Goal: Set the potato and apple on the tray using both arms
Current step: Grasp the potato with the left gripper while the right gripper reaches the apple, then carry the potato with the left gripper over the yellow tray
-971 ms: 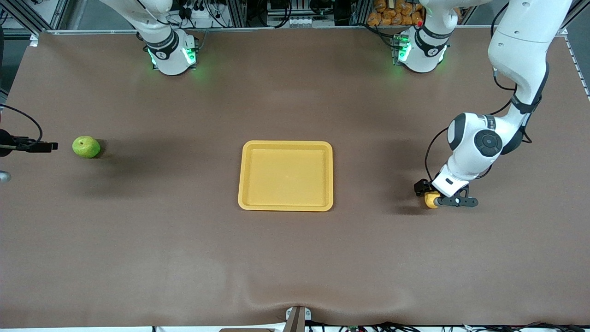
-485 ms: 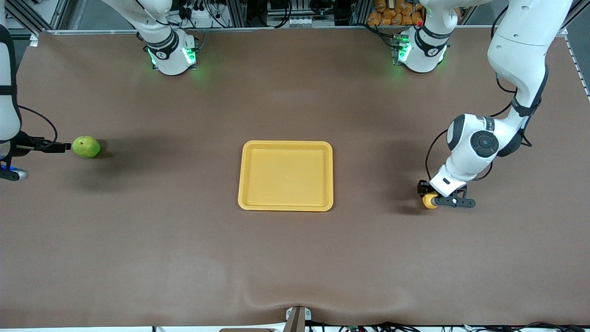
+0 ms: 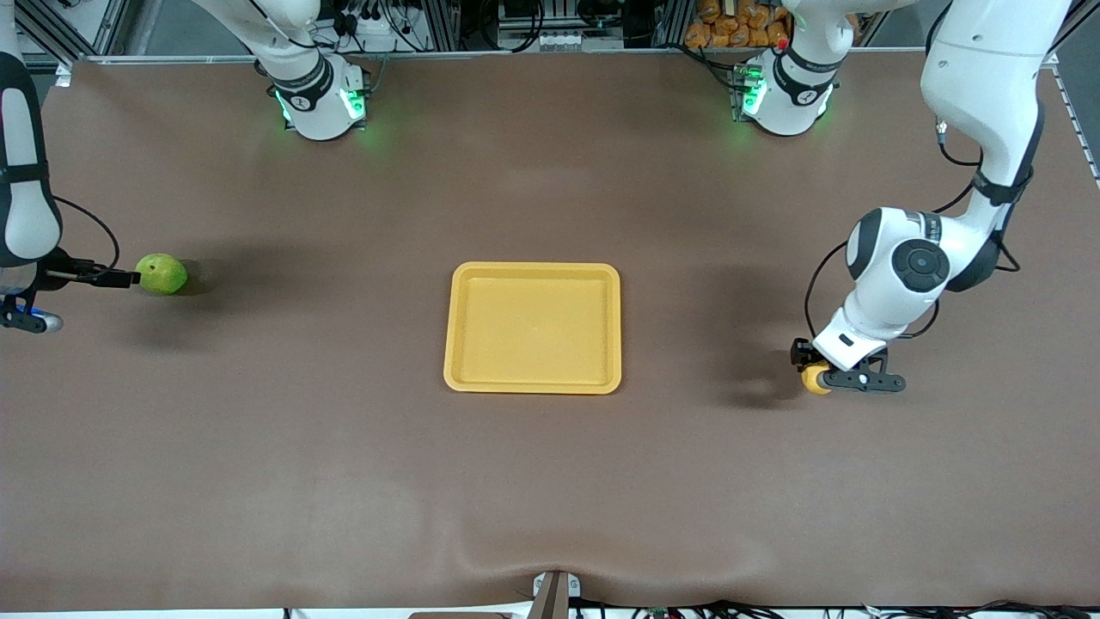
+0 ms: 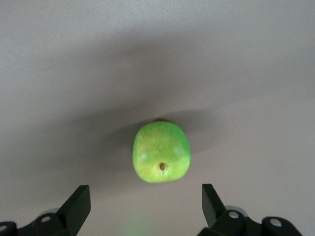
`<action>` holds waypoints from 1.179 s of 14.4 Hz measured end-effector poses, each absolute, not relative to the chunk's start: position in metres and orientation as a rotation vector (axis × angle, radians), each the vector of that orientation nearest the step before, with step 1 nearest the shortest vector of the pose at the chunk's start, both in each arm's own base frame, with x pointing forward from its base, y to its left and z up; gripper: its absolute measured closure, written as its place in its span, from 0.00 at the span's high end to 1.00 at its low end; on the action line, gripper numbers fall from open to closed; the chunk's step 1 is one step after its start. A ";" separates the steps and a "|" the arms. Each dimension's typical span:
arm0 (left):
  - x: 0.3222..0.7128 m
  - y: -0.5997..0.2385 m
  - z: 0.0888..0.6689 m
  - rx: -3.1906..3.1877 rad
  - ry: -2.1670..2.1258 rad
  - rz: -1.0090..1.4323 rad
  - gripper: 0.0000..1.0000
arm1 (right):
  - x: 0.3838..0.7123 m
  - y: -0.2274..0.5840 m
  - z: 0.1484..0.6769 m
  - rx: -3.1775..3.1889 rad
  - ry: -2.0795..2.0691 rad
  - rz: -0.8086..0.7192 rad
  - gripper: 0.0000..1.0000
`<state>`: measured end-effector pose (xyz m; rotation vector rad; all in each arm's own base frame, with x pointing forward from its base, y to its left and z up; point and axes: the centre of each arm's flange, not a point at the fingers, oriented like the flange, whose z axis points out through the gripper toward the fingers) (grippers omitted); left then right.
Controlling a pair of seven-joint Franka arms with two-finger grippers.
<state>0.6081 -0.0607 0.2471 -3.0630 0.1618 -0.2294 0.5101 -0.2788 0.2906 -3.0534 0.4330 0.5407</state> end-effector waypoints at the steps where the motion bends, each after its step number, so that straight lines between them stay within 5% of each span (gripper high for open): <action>1: 0.613 -0.066 0.259 -3.053 0.163 -0.195 0.56 | 0.507 -0.279 0.284 -3.057 0.436 0.528 1.00; 17: 0.640 -0.163 0.374 -3.009 -0.107 -0.014 0.56 | 0.462 -0.284 0.210 -3.081 0.435 0.423 1.00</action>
